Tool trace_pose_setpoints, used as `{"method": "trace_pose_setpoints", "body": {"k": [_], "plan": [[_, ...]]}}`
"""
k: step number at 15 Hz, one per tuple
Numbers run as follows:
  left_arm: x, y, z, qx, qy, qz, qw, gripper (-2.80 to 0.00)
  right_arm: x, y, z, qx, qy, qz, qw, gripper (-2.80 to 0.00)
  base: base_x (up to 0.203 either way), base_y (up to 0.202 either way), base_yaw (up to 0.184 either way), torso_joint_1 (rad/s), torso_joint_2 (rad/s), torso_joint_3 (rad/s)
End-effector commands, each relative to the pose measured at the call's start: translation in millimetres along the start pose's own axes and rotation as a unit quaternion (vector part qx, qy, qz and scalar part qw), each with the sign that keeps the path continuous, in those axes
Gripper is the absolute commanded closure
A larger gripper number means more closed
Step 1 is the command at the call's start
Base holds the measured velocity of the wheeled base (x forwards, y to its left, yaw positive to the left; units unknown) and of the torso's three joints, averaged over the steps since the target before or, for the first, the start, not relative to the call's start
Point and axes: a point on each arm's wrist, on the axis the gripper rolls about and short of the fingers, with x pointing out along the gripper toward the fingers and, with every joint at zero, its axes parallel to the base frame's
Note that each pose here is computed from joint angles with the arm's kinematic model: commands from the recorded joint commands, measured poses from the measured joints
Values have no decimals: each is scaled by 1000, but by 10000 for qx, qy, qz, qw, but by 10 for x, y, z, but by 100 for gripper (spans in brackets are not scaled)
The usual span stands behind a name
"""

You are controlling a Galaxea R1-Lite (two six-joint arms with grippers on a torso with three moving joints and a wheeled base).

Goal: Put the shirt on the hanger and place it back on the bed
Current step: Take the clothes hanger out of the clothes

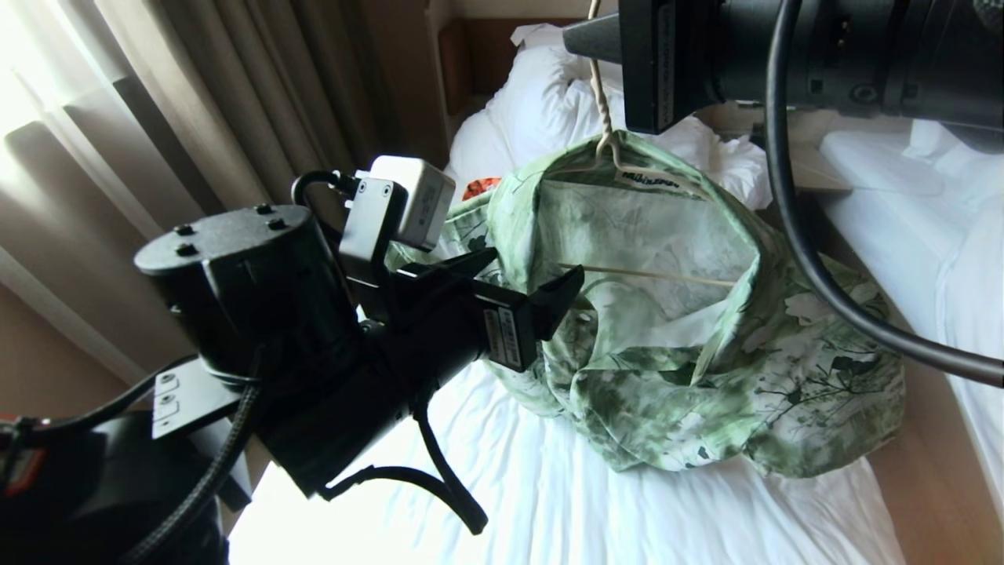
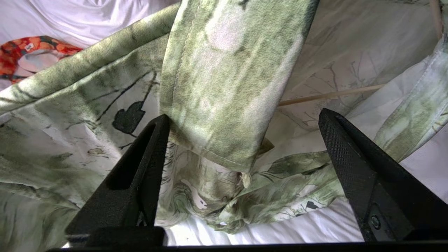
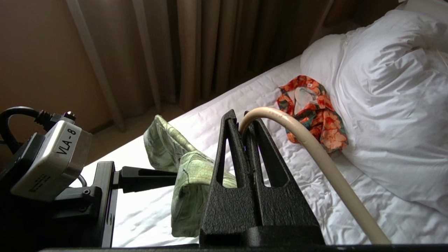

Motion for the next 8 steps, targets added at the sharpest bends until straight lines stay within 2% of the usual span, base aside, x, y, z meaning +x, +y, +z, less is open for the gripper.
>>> {"method": "trace_pose_setpoints", "body": {"k": [1,8], "plan": [[-1,8,-1,25,-16,21,10000,0,5,13,-4,-14,9,17,10000,0,0,0,0,0,0,0],[31,91,-20,50,12,168,9998,0,-69,25,47,-4,-35,1,10000,0,0,0,0,0,0,0]]}}
